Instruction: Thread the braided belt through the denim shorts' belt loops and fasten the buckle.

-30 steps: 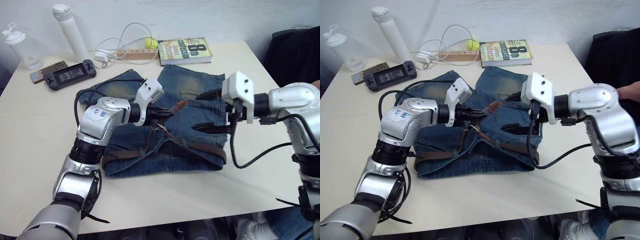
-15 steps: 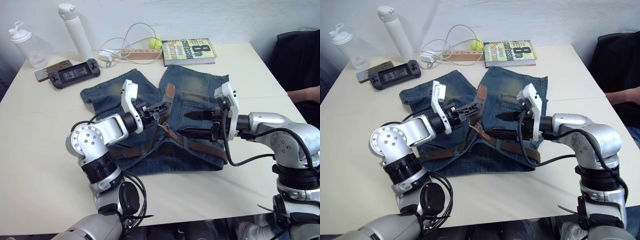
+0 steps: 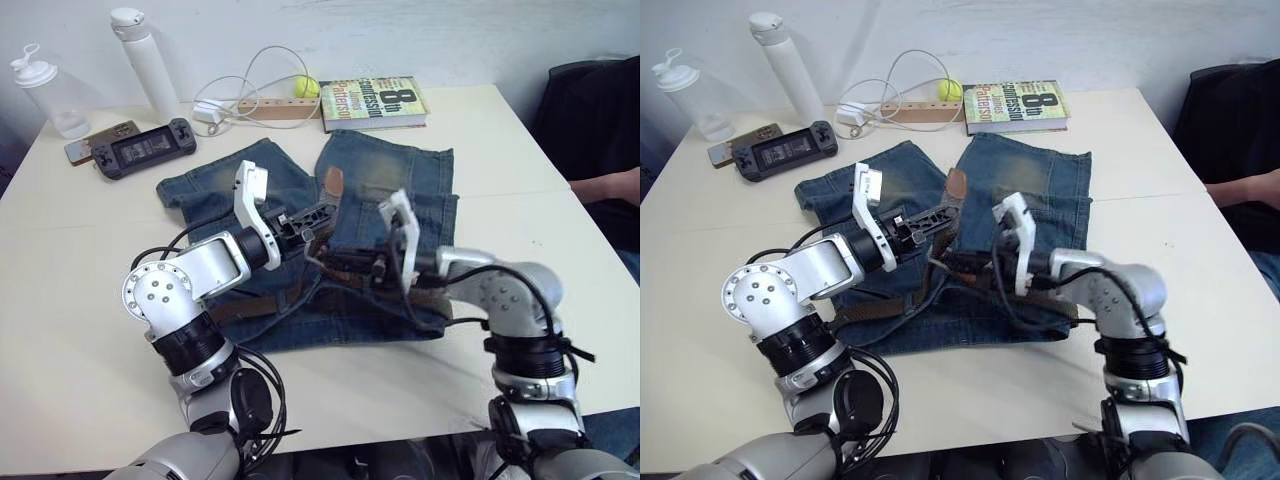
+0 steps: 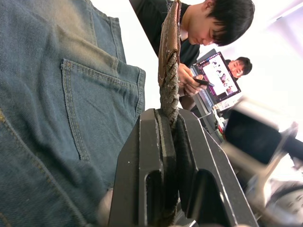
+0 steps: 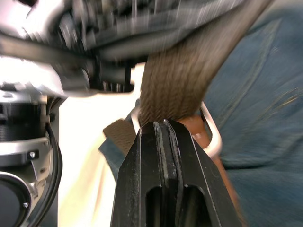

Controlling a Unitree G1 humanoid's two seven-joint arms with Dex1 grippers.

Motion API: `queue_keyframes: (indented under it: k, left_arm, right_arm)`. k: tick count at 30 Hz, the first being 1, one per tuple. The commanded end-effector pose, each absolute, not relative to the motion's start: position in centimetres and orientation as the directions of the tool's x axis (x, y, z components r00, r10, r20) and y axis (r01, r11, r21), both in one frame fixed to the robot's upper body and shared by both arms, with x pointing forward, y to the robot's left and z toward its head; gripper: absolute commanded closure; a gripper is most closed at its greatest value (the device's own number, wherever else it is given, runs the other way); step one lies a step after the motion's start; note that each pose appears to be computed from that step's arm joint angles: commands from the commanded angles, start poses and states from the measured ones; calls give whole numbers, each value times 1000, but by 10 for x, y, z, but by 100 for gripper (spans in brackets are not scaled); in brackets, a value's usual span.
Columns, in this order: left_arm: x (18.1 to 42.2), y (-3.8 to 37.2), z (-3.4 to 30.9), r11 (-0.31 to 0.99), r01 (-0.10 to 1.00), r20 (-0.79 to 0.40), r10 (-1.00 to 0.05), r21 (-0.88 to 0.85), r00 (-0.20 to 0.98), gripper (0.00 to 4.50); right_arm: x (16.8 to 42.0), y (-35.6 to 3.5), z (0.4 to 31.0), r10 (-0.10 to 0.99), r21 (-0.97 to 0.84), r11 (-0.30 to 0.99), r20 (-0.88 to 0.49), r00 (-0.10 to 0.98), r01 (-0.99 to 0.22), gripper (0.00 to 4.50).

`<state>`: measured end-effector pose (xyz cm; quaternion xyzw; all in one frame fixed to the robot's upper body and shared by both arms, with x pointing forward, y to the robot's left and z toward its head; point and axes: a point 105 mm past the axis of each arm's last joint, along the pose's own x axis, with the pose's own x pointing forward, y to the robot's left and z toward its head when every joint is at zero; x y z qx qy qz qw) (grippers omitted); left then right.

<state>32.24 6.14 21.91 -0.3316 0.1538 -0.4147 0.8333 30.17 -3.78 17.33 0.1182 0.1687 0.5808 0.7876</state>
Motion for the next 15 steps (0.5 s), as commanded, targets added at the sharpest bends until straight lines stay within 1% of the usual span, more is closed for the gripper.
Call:
queue_keyframes:
  k: [1, 3, 5, 7, 8, 10, 13, 15]
  left_arm:
    - [318, 56, 226, 399, 611, 60, -804, -684, 592, 450]
    - [316, 53, 224, 394, 606, 56, -806, -691, 589, 450]
    - [311, 59, 220, 426, 623, 26, -812, -656, 583, 450]
    - [310, 73, 214, 475, 618, -15, -800, -626, 600, 450]
    - [313, 90, 208, 525, 586, -52, -771, -617, 635, 450]
    - [315, 112, 201, 581, 542, -96, -731, -608, 676, 450]
    - [314, 136, 192, 624, 492, -136, -692, -607, 709, 450]
    - [314, 142, 189, 626, 477, -140, -684, -617, 716, 450]
  right_arm:
    - [295, -32, 144, 940, 322, 311, -245, 239, -894, 447]
    - [295, -33, 119, 906, 275, 344, -350, 239, -898, 447]
    - [300, -39, 93, 838, 185, 397, -473, 272, -899, 447]
    - [301, -41, 85, 816, 163, 403, -509, 274, -900, 447]
    - [300, -43, 84, 810, 141, 391, -521, 267, -910, 447]
    - [299, -45, 88, 814, 111, 363, -521, 257, -925, 447]
    - [300, -46, 122, 881, 102, 315, -401, 251, -943, 447]
    - [299, -52, 139, 896, 90, 299, -369, 247, -950, 447]
